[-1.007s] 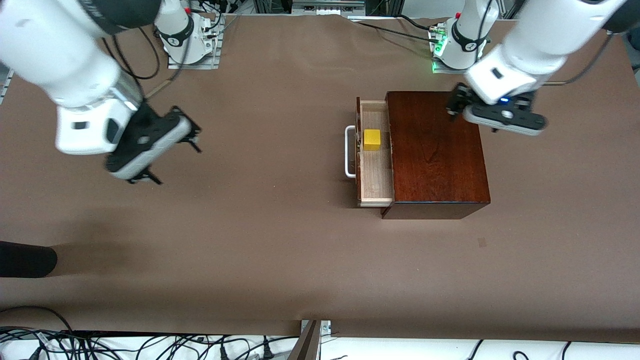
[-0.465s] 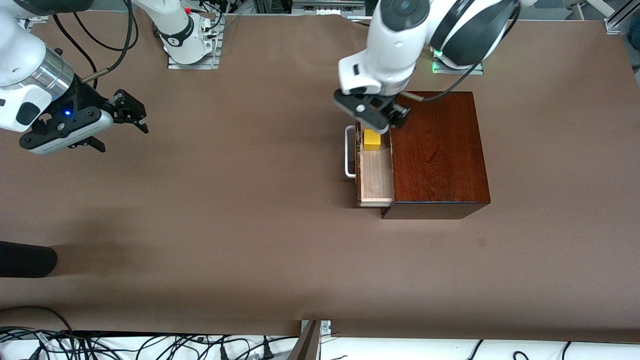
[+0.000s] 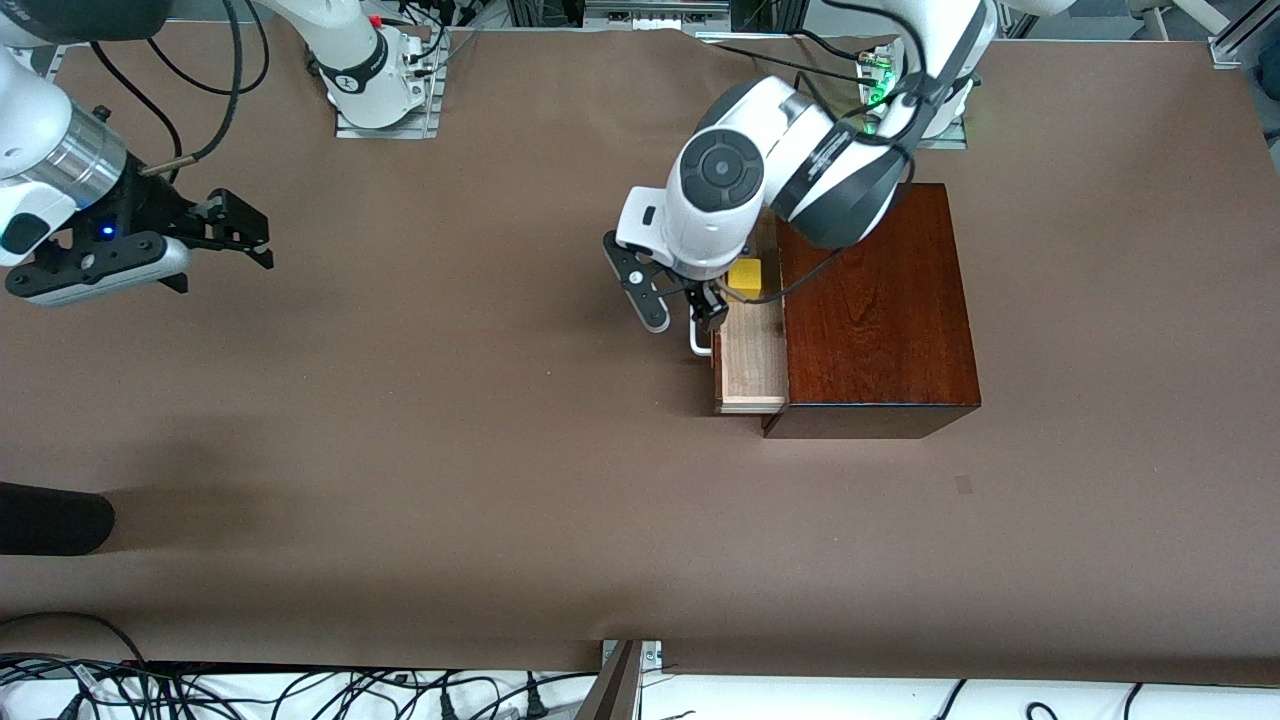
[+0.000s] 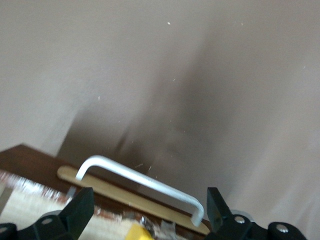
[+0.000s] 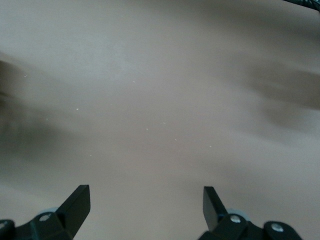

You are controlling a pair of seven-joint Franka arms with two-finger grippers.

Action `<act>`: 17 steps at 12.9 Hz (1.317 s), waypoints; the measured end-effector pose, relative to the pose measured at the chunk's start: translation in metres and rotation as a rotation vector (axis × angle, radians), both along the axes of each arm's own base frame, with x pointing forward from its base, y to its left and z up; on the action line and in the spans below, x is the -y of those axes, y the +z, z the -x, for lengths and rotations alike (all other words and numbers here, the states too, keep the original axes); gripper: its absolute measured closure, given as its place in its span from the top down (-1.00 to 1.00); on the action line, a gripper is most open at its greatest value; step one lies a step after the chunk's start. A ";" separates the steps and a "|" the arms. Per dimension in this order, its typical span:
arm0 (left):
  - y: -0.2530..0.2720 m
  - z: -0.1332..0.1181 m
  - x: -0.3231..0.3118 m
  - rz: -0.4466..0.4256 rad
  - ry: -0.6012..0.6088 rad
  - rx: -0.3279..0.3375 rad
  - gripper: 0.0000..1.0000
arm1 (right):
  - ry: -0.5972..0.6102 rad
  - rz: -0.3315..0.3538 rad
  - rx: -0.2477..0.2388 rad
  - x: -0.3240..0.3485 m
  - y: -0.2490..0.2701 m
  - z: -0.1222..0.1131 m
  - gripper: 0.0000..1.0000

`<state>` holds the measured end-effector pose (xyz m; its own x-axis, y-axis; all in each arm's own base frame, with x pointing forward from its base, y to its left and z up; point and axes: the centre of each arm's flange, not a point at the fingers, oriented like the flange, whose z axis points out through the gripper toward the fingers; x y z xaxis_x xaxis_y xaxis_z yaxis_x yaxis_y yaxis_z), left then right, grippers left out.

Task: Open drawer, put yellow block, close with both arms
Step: 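Push the drawer front with the left gripper into the box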

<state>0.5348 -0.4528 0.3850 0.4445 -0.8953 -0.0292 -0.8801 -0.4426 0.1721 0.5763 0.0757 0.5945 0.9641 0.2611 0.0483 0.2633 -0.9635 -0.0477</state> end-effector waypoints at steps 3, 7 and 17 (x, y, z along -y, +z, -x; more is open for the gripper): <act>-0.037 -0.005 0.007 0.029 -0.089 -0.018 1.00 | -0.009 0.023 0.000 0.008 -0.001 -0.001 1.00; -0.075 0.008 0.029 0.039 -0.157 -0.031 1.00 | -0.012 0.026 0.019 0.010 0.007 -0.002 1.00; -0.118 -0.009 -0.009 -0.051 -0.459 -0.073 1.00 | -0.018 0.065 0.016 0.018 0.011 -0.002 1.00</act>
<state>0.5436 -0.4437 0.2674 -0.0016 -0.9955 -0.0950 -0.9733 -0.0202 0.2286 0.5781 0.0574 0.6055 0.9679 0.2466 0.0475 0.2460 -0.9691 0.0188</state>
